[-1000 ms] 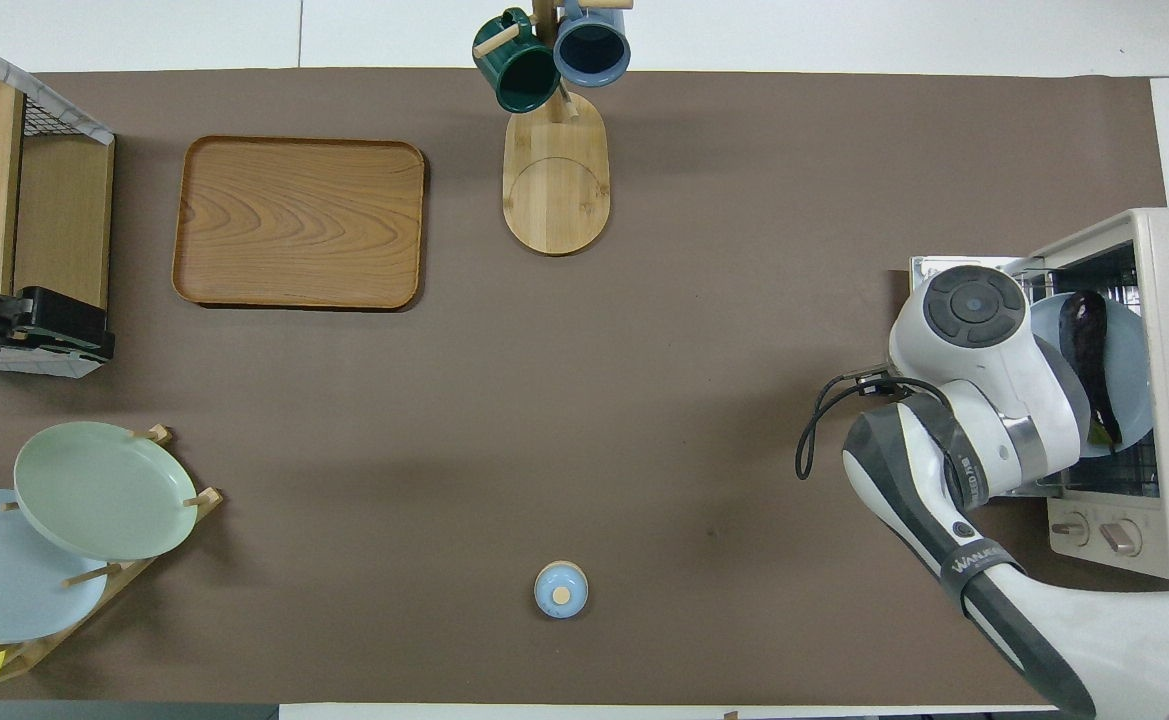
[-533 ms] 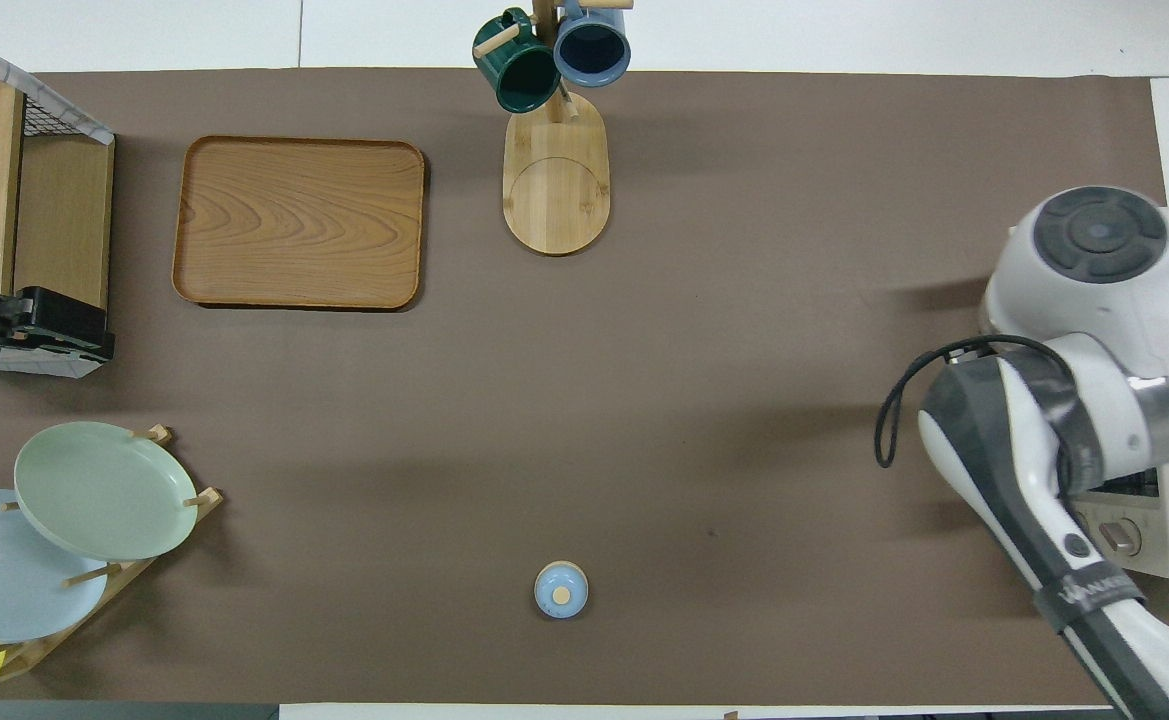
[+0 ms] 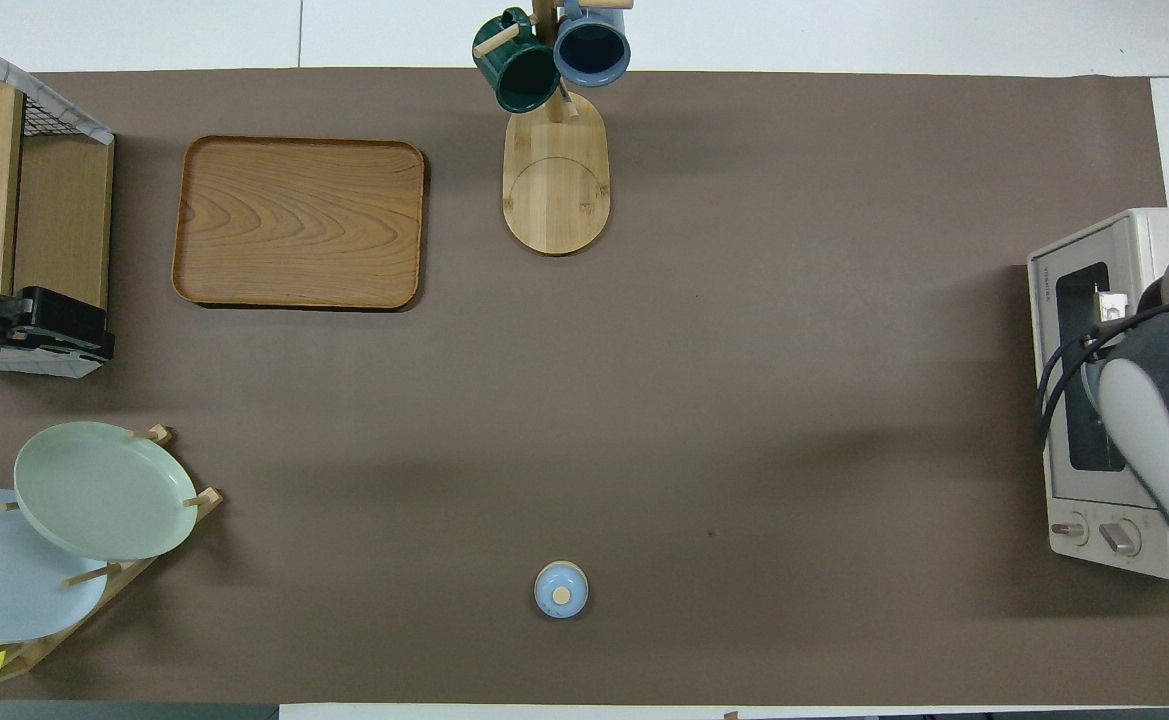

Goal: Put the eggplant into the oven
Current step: 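Swing the oven door shut with the right gripper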

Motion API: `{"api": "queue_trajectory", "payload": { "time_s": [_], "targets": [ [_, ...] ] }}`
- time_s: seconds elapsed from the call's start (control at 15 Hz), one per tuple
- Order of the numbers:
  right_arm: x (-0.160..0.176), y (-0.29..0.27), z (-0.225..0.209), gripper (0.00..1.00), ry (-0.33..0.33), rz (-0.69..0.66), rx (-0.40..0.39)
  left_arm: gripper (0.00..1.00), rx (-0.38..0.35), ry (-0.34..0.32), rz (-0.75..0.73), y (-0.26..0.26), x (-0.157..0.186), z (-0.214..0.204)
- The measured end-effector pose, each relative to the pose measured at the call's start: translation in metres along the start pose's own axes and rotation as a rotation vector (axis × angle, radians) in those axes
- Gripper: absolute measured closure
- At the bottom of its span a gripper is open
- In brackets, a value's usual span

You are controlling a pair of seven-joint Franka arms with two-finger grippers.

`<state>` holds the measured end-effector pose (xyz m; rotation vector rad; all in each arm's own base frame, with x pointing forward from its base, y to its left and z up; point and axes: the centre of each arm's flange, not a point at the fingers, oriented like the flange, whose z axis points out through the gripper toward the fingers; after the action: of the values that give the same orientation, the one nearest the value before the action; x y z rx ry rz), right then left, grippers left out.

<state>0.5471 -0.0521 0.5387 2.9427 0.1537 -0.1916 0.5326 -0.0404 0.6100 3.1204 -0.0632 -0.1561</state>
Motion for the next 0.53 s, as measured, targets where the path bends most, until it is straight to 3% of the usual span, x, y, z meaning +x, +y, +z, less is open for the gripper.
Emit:
{"api": "queue_trajectory", "payload": {
  "time_s": [0.13, 0.27, 0.33, 0.53],
  "targets": [
    [0.000, 0.001, -0.058, 0.99, 0.038, 0.019, 0.086, 0.00, 0.000, 0.000, 0.000, 0.000, 0.000, 0.000],
    [0.004, -0.007, -0.070, 0.99, 0.016, 0.004, 0.110, 0.00, 0.000, 0.000, 0.000, 0.000, 0.000, 0.000],
    [0.007, -0.012, -0.065, 0.94, -0.007, -0.006, 0.114, 0.00, 0.000, 0.000, 0.000, 0.000, 0.000, 0.000],
    [0.013, -0.015, -0.052, 0.62, -0.043, -0.011, 0.119, 0.00, 0.000, 0.000, 0.000, 0.000, 0.000, 0.000]
  ]
}}
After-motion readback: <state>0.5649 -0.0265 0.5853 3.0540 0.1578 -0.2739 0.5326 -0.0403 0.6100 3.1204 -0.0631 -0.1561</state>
